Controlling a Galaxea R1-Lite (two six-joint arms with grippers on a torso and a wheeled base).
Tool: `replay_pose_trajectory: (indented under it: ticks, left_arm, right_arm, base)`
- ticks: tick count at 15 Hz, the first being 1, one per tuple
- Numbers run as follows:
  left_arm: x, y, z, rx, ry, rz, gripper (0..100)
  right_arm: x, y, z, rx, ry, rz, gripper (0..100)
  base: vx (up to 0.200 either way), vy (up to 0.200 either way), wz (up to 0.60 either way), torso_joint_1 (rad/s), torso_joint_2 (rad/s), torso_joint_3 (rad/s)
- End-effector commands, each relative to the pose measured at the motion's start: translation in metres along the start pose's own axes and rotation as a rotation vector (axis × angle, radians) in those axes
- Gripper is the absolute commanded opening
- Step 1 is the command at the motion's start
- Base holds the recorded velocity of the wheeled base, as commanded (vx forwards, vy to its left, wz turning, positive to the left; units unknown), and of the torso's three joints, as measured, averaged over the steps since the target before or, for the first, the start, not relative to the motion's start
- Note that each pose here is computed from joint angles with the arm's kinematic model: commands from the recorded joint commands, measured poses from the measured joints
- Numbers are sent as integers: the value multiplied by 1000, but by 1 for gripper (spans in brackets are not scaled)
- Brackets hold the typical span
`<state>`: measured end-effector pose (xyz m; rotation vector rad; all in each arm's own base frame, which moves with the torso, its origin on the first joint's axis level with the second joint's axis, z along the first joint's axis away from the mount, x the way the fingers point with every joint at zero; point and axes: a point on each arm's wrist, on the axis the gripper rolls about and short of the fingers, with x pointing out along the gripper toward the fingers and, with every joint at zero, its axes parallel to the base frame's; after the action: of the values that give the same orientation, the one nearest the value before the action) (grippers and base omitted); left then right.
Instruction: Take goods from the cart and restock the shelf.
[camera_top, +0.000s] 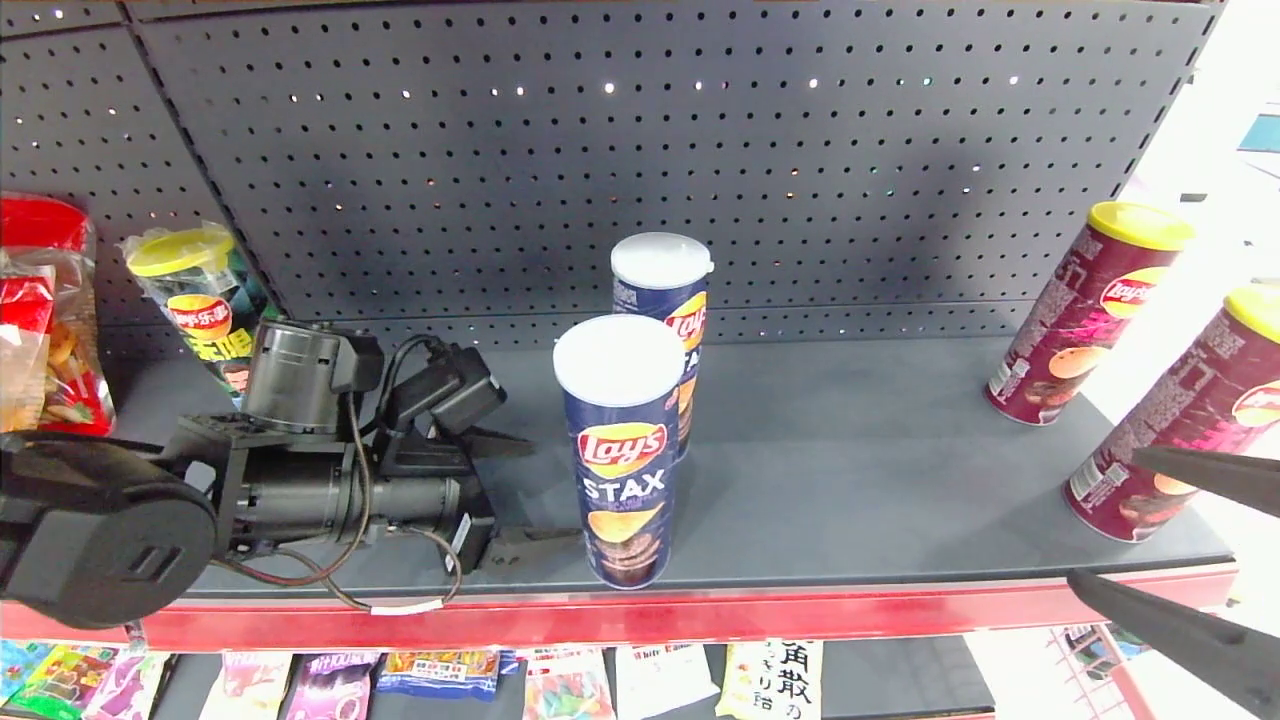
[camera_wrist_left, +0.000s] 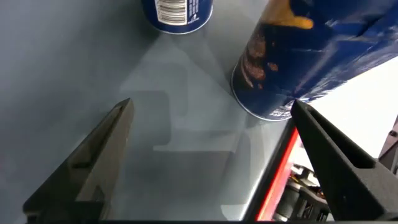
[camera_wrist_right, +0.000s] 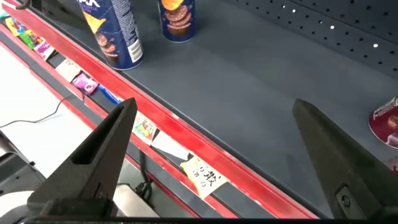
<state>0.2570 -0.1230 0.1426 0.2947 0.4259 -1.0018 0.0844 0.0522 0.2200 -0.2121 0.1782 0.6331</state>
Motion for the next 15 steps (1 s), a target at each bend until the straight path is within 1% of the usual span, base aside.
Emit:
replay_pose_trajectory:
  ticks: [1, 4, 9, 15]
  left_arm:
    - [5, 2, -1, -4, 5, -5, 100]
    - [8, 5, 3, 1, -1, -4, 100]
    - [14, 1, 5, 12, -3, -23, 100]
    - [16, 4, 8, 13, -8, -21, 100]
  right_arm:
    - [0, 0, 0, 0, 2, -1, 100]
    - [1, 0, 0, 0, 3, -1, 100]
    - [1, 0, 0, 0, 3, -1, 100]
    - [1, 0, 0, 2, 3, -1, 100]
  base:
    - [0, 0, 0, 0, 0, 0]
    - [0, 0, 0, 0, 0, 0]
    - [0, 0, 0, 0, 0, 0]
    - [0, 0, 0, 0, 0, 0]
